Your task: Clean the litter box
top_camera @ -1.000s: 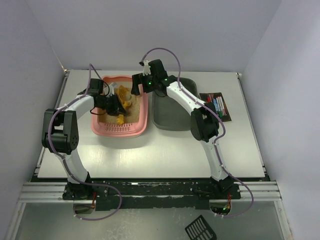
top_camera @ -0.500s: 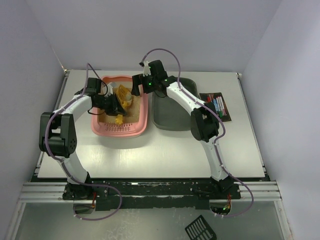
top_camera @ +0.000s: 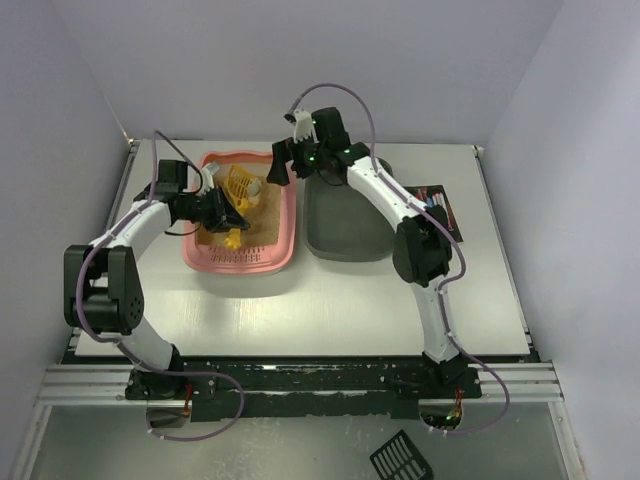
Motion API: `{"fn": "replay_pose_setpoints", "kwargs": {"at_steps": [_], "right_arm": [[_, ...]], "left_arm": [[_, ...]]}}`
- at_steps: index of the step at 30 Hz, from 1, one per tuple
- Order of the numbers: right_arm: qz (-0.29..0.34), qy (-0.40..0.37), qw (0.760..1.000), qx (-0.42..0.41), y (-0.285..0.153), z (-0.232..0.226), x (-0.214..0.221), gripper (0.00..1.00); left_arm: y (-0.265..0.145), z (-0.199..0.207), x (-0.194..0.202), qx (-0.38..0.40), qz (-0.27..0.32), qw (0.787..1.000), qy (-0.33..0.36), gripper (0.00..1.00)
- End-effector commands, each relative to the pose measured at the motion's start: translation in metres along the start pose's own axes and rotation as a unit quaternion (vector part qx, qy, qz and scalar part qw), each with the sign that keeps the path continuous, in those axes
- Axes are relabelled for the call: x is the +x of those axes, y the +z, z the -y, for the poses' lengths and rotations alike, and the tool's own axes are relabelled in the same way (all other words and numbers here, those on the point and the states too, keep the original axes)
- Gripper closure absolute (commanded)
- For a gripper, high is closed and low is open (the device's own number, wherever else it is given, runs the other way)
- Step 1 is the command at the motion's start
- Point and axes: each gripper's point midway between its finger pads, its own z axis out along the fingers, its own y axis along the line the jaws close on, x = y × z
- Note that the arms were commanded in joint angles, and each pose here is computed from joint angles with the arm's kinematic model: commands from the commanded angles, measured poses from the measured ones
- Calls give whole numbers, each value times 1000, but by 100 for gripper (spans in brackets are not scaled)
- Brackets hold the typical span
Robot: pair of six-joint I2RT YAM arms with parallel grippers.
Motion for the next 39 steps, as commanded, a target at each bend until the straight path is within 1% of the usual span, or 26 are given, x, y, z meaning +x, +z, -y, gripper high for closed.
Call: {"fn": "replay_pose_setpoints", "kwargs": {"at_steps": [1,3,6,7,8,10,11,13,15,17,19,21,24,25,26,28,29,31,39], "right_arm": [[30,-60,991,-113,-53,-37,-32,0],[47,-62,986,-146,-80,-35,-41,0],[66,-50,980,-183,-120,-22,-48,0],[71,-40,981,-177,-132,-5,-47,0],[81,-43,981,-171,-149,0,-50,0],[85,-34,985,-149,-169,19,-40,0],[86,-30,987,-135,-178,28,-33,0],[71,-22,991,-114,-189,41,-16,0],[42,-17,994,-99,-194,50,8,0],[9,-4,996,-91,-197,56,34,0],[-20,14,996,-83,-200,62,61,0],[-43,32,996,-78,-206,65,86,0],[-62,40,995,-66,-220,66,110,0],[-66,43,995,-62,-223,65,118,0],[-69,43,995,-59,-228,63,125,0],[-77,44,995,-56,-233,59,140,0],[-76,44,995,-52,-236,57,144,0],[-71,48,995,-43,-239,55,149,0],[-56,41,998,-9,-252,57,148,0]], "left_arm": [[-15,33,-7,79,23,996,27,93],[-19,38,-4,90,28,995,37,93],[-27,46,3,105,50,990,73,93],[-30,49,2,109,67,988,89,93],[-32,49,2,107,83,986,98,93],[-33,47,-2,103,119,980,122,93],[-34,49,-1,116,131,976,131,93],[-33,51,1,140,150,970,127,93],[-34,53,0,154,161,967,127,93],[-31,50,-2,155,168,967,116,93],[-27,50,-3,175,165,966,97,93],[-28,60,-3,224,171,956,86,93],[-32,73,-4,299,179,936,57,93],[-40,84,-5,338,189,919,72,93],[-43,88,-4,367,183,910,61,93],[-29,76,-4,384,132,914,-27,93],[-22,71,-3,382,115,916,-41,93],[-20,72,0,382,109,917,-26,93],[-35,93,-1,395,104,913,22,93]]}}
